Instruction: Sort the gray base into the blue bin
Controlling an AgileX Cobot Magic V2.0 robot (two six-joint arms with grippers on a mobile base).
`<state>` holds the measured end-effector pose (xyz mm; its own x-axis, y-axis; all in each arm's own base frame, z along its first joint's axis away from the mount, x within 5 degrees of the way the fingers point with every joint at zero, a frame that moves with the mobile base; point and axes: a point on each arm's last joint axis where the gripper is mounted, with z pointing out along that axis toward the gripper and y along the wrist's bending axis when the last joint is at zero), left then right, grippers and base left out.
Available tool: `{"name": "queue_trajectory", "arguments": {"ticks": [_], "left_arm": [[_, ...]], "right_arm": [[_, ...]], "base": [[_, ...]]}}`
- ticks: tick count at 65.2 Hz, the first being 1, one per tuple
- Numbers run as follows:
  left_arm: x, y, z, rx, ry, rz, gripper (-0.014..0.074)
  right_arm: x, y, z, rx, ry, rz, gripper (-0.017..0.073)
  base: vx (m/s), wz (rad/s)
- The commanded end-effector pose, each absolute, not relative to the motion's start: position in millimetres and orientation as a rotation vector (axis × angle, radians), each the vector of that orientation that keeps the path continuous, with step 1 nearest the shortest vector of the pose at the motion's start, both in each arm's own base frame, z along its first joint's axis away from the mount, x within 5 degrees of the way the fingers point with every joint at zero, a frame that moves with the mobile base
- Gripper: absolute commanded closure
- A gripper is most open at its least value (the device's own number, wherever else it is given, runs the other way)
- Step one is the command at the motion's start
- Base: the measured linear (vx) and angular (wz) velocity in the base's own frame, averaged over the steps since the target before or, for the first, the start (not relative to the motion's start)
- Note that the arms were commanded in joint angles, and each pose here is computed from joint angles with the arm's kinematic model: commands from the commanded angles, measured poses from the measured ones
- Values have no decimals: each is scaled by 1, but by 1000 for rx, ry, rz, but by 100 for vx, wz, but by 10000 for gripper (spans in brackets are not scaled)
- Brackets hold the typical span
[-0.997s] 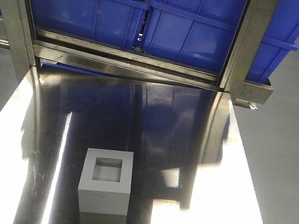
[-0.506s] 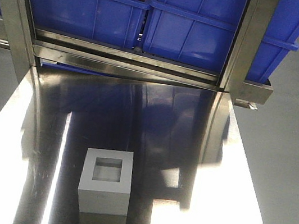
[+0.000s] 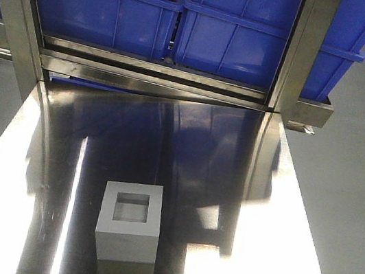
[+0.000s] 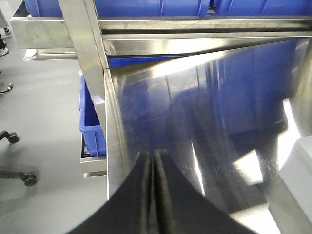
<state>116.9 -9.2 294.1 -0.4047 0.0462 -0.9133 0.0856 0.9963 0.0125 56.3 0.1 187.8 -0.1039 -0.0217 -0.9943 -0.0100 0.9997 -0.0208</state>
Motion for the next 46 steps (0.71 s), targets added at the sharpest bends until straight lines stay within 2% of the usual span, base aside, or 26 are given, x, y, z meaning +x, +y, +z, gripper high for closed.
{"name": "queue_trajectory", "arguments": {"ticks": [1,16,23,40,46], "left_arm": [[120,-10,310,85,1894,-60,598],[120,-10,310,81,1899,-63,538],[120,-10,310,81,1900,-63,468],[120,-10,310,81,1900,-62,222],[120,-10,310,81,1899,-62,170]], "right_arm": [[56,0,190,-31,1602,-19,568],[56,0,190,-31,1602,-19,568],[56,0,190,-31,1602,-19,568],[56,0,190,-31,1602,-19,568],[56,0,190,-31,1602,-19,568]], "base": [[0,0],[0,0],[0,0],[0,0],[0,0]]}}
